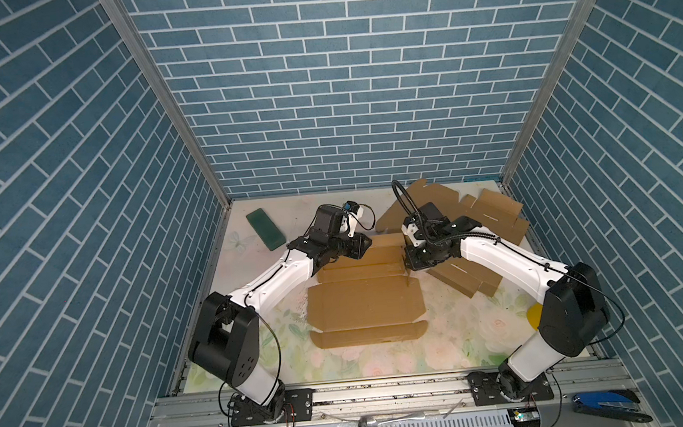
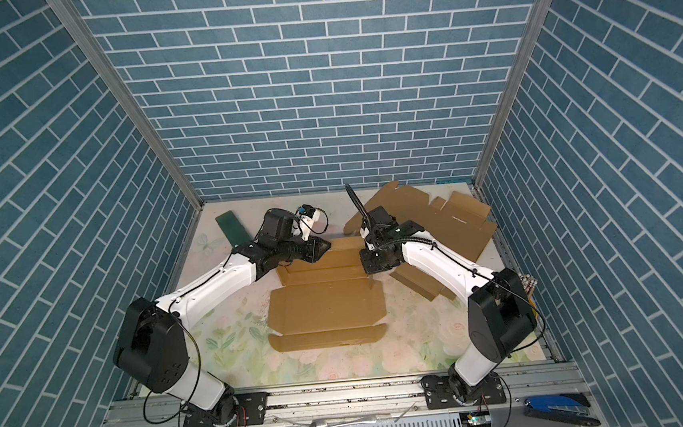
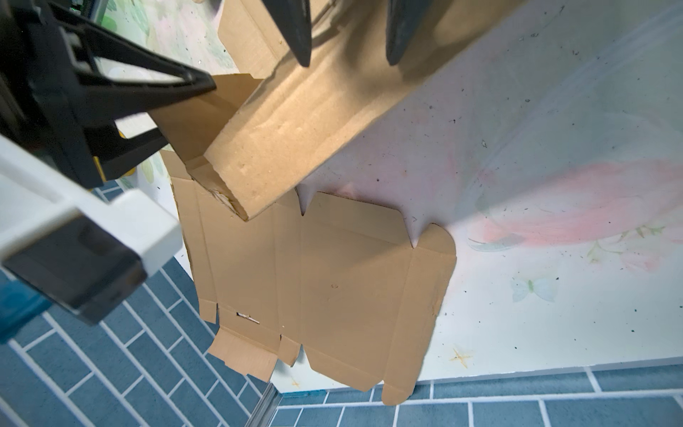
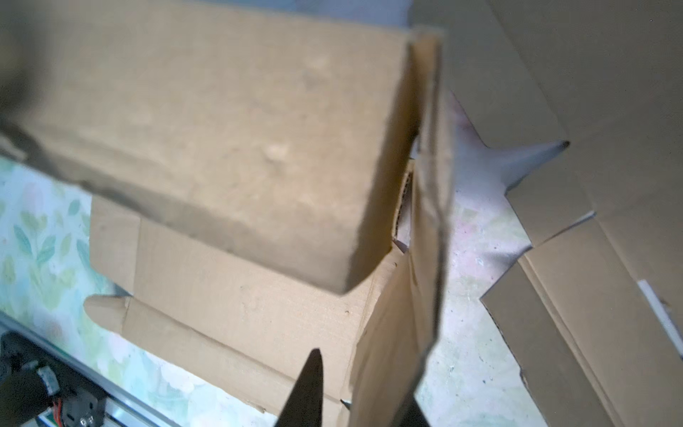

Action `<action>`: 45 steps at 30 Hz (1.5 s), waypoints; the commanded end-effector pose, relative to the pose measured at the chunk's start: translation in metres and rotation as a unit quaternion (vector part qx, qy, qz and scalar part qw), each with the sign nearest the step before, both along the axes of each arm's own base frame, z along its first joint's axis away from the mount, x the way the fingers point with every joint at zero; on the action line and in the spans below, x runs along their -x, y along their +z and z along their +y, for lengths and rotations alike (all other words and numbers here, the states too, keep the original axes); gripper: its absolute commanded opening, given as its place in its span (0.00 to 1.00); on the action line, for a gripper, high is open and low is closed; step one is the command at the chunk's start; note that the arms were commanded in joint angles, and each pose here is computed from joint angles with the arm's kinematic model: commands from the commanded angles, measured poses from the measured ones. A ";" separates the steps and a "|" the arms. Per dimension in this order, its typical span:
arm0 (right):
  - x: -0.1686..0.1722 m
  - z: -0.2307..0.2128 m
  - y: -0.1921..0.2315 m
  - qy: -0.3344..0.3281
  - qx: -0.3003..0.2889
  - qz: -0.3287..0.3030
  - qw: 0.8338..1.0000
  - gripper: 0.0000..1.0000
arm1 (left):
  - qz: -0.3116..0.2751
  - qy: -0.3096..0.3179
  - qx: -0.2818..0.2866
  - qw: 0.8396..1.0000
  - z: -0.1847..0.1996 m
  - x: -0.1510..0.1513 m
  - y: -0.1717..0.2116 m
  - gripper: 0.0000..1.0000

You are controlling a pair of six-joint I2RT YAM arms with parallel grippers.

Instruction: Fold the paper box

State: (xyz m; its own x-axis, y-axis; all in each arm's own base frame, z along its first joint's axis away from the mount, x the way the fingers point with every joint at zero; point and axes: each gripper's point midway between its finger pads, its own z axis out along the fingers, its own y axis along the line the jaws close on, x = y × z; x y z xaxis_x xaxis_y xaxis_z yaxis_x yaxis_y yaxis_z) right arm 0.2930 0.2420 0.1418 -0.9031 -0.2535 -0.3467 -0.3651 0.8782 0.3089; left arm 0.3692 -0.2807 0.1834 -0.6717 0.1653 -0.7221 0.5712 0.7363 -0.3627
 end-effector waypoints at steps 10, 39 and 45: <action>-0.017 -0.041 0.086 -0.049 -0.197 -0.044 0.978 0.49 | 0.030 0.000 -0.015 0.999 0.008 0.008 -0.026 0.35; -0.078 -0.002 -0.024 -0.011 -0.018 -0.295 0.955 0.55 | 0.041 0.000 -0.014 0.999 0.007 0.008 -0.034 0.34; -0.090 -0.006 -0.033 -0.060 0.020 -0.336 0.940 0.45 | 0.043 -0.001 -0.011 0.999 0.005 0.007 -0.034 0.34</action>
